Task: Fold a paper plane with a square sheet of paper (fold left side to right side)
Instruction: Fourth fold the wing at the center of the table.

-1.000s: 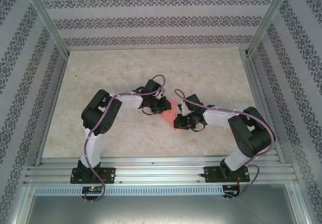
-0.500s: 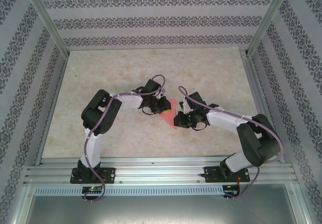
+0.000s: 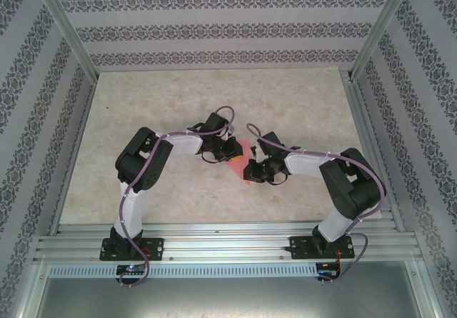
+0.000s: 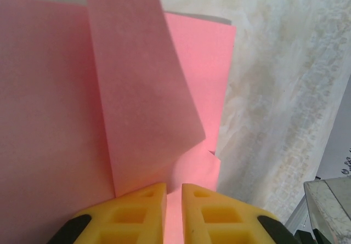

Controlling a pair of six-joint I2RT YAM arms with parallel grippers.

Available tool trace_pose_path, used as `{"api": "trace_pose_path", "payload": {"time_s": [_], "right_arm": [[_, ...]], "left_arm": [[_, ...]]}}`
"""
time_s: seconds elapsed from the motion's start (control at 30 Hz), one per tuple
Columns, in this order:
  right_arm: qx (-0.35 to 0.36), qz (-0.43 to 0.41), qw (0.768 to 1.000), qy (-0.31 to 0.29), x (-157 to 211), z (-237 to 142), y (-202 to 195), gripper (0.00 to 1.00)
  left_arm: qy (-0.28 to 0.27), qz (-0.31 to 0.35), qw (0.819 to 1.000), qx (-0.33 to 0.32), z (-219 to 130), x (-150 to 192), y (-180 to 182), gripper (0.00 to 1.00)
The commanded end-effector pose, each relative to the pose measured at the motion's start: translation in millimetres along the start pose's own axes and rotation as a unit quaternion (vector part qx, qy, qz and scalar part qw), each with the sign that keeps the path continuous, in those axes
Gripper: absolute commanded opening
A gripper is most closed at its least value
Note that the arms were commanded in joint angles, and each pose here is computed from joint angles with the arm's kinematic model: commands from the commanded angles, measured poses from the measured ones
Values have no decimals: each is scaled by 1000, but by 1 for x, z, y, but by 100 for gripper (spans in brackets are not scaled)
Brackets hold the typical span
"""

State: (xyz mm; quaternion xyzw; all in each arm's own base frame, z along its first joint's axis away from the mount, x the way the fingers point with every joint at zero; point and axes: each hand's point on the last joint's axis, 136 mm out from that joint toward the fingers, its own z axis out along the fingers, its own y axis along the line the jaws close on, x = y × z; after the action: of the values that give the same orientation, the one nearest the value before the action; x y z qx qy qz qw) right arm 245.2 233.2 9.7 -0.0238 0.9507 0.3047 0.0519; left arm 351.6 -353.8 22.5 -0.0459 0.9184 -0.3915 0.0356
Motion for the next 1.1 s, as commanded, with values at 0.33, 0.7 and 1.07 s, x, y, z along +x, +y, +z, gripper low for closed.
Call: {"api": "trace_pose_path", "payload": {"time_s": [0.33,0.7,1.07], "right_arm": [[55,55,991,107,96,-2,-48,8],[45,46,992,108,98,-20,-39,9],[-67,-15,997,-29,-8,-46,36,13]], "left_arm": [[-13,-10,998,-67,2,-4,40,17],[-11,-9,998,-66,1,-4,39,17],[-14,-9,998,-58,1,-3,36,17]]}}
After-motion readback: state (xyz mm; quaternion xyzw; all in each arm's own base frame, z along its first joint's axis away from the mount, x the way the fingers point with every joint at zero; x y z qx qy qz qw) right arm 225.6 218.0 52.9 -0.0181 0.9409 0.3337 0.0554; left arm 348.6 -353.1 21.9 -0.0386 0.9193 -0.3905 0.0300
